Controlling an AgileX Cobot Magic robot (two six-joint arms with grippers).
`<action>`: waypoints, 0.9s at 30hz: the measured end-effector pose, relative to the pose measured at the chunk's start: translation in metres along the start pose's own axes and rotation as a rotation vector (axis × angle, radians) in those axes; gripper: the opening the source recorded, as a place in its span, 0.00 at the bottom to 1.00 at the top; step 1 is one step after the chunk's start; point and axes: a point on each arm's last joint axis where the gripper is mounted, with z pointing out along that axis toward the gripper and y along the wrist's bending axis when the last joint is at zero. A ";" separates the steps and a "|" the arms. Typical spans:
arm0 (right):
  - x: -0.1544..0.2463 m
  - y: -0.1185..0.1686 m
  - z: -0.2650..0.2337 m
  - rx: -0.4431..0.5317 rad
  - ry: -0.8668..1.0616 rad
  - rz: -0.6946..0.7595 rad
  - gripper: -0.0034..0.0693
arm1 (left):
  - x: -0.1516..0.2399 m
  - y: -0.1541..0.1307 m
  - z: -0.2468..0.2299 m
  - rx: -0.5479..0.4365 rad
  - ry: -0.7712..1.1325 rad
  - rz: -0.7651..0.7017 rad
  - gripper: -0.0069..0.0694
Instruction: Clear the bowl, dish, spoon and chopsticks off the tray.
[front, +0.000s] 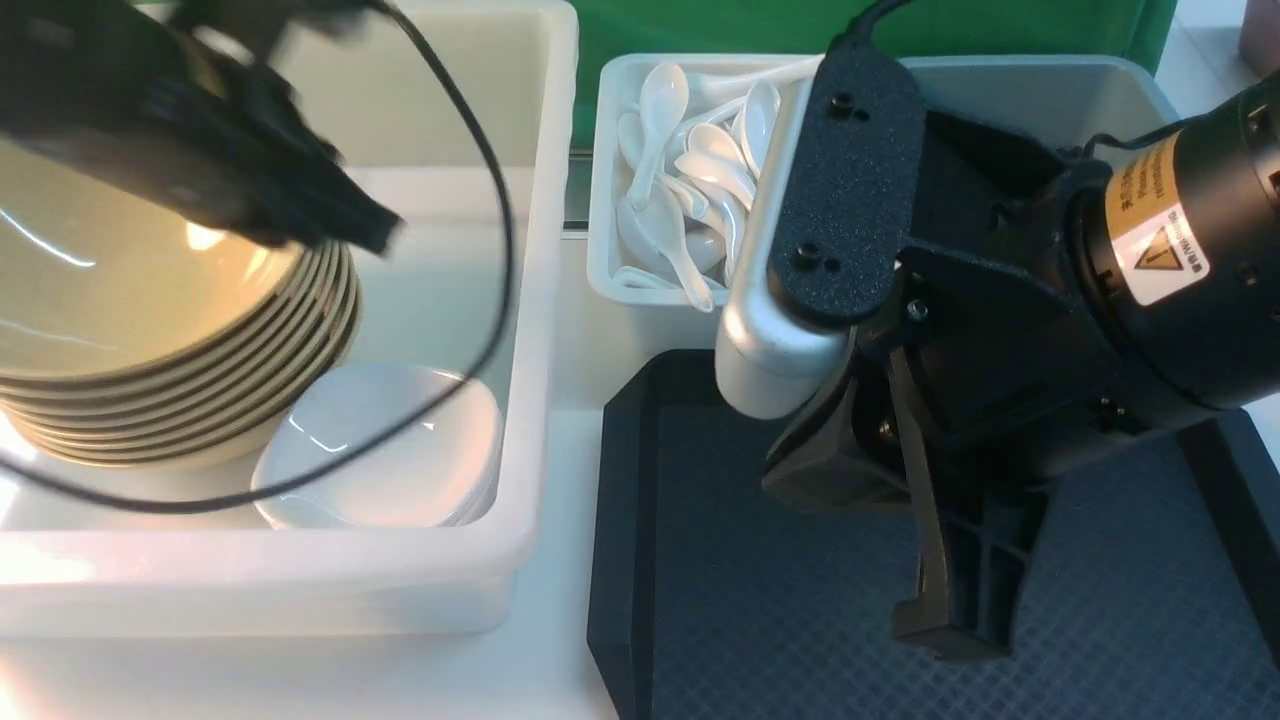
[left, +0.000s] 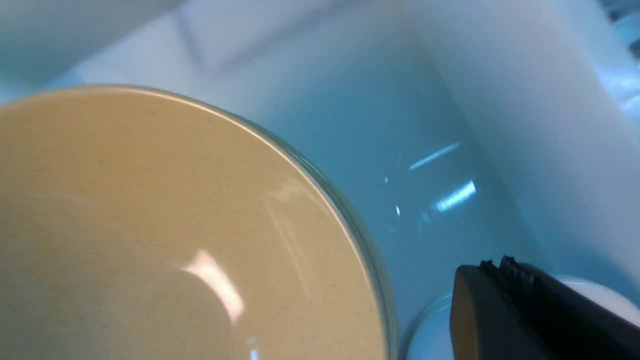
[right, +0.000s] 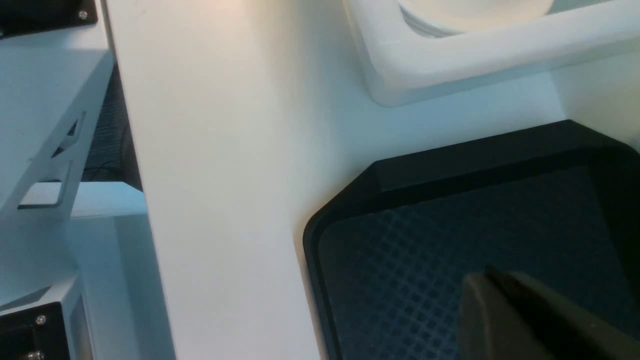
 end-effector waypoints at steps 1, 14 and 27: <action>0.000 0.000 0.000 0.000 0.000 0.000 0.11 | 0.001 0.000 -0.006 -0.004 -0.014 0.000 0.07; 0.025 0.012 -0.054 0.136 -0.310 0.045 0.11 | 0.144 -0.022 -0.088 -0.025 -0.188 -0.150 0.07; 0.103 0.037 -0.065 0.319 -0.786 0.046 0.11 | 0.216 -0.032 -0.119 -0.066 -0.565 -0.284 0.07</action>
